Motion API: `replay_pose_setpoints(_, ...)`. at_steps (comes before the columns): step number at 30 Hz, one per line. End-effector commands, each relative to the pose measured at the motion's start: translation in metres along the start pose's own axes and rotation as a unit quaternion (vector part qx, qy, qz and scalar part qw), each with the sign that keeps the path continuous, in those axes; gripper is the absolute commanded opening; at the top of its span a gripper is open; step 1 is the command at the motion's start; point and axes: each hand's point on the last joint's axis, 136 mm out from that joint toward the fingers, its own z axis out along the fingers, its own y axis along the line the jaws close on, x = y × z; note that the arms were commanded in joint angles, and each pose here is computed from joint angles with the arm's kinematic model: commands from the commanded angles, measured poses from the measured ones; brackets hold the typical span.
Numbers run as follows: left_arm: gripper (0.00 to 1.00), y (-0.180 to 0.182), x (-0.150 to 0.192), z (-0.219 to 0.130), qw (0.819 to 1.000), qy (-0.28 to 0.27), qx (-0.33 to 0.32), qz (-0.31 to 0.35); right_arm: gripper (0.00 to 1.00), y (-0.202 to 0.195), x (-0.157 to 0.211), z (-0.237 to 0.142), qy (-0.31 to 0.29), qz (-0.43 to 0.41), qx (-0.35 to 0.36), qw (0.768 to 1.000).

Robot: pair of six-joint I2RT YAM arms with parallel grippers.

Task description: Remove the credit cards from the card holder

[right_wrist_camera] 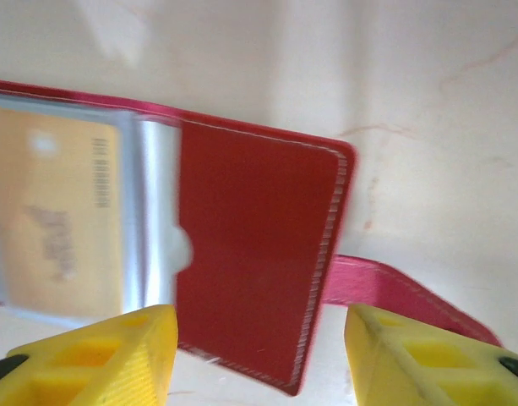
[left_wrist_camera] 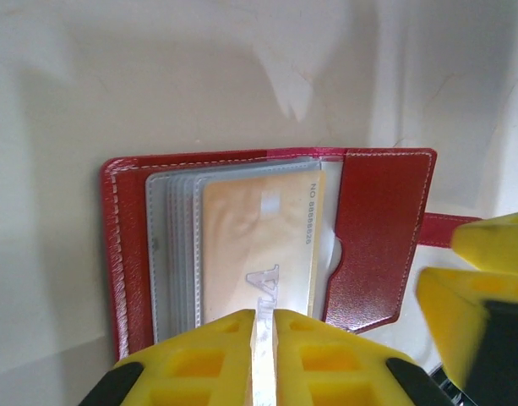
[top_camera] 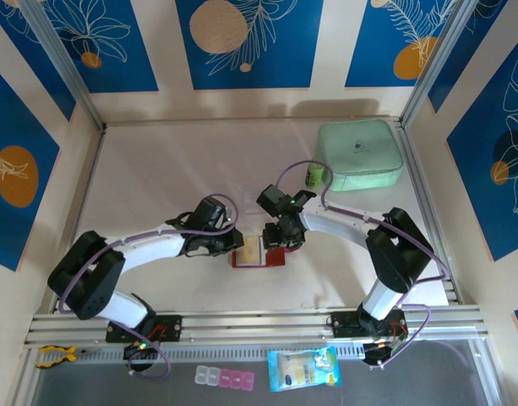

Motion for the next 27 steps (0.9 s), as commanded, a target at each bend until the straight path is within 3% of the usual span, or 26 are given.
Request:
replay_pose_setpoints(1, 0.13, -0.016, 0.0, 0.006, 1.0, 0.013, 0.019, 0.021, 0.54, 0.031, -0.001, -0.013, -0.001, 0.005, -0.075, 0.997)
replay_pose_setpoints(10, 0.11, 0.011, 0.007, 0.01, 0.999, 0.017, -0.038, 0.034, 0.39, 0.069, 0.0, -0.001, 0.023, 0.009, -0.181, 0.983)
replay_pose_setpoints(27, 0.11, 0.029, 0.012, 0.013, 0.997, 0.022, -0.066, 0.027, 0.28, 0.055, 0.007, 0.035, 0.05, 0.036, -0.165, 0.984)
